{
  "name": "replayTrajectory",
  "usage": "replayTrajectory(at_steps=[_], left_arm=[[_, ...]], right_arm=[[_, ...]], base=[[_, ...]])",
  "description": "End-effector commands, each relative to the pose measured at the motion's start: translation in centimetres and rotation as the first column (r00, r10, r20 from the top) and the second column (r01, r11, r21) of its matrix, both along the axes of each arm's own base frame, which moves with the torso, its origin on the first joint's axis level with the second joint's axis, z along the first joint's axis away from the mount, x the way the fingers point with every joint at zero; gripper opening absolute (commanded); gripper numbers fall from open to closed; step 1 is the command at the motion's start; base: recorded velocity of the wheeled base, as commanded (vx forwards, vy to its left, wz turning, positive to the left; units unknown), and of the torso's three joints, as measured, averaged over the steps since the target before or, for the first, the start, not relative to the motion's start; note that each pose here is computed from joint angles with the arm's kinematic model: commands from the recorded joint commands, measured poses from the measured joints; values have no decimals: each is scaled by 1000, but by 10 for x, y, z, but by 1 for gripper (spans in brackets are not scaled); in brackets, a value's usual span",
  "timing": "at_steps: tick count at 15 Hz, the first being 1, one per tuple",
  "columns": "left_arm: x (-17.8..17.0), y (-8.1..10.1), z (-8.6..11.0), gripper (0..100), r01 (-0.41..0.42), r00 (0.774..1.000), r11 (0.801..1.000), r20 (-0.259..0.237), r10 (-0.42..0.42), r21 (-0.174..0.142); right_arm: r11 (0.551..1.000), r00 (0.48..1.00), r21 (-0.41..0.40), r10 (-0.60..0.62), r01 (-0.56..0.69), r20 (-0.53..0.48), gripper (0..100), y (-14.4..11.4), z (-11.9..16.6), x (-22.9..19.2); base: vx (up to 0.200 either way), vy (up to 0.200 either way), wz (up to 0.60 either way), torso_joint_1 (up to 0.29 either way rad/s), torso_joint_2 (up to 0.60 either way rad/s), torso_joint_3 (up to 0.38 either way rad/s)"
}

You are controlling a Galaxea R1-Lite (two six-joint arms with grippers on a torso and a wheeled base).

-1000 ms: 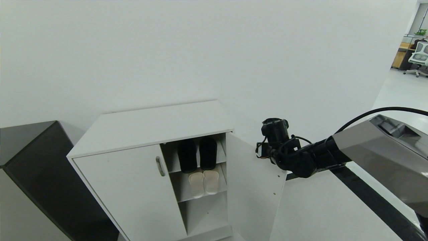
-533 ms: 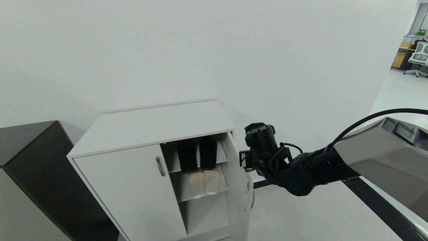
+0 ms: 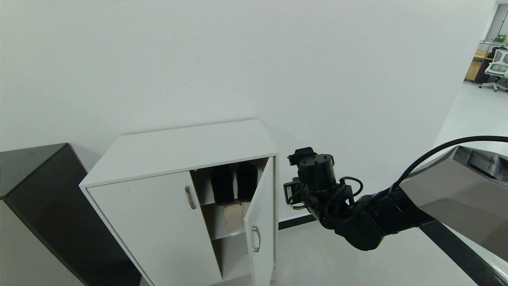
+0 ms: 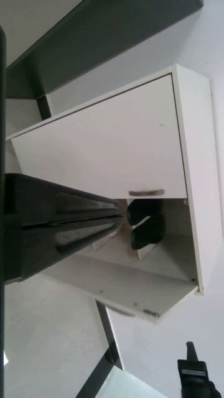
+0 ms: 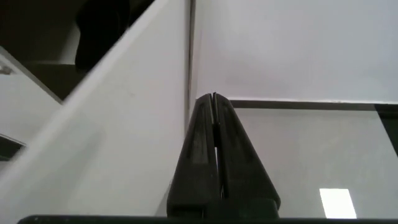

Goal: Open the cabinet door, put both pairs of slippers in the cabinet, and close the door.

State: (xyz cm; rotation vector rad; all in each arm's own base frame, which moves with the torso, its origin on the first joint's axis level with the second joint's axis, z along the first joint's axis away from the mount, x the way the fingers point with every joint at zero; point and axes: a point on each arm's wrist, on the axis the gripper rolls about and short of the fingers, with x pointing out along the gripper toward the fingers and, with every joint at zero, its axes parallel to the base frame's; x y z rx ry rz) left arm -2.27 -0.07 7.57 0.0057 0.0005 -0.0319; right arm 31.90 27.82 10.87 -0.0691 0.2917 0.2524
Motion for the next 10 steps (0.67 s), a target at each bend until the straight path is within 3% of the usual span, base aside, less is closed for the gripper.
replayTrajectory(at_steps=[1, 4, 10], left_arm=[[0, 0, 0, 0, 0, 1000, 1000, 1, 0, 0], [0, 0, 0, 0, 0, 1000, 1000, 1, 0, 0], [0, 0, 0, 0, 0, 1000, 1000, 1, 0, -1]], right_arm=[[1000, 1000, -7, 11, -11, -8, 0, 3, -4, -3], [1000, 1000, -10, 27, -27, -15, 0, 7, -6, -8], [990, 990, 53, 127, -131, 68, 0, 1, -12, -14]], base=[[0, 0, 600, 12, 2, -2], [0, 0, 600, -1, 2, 1], [0, 0, 0, 0, 0, 0]])
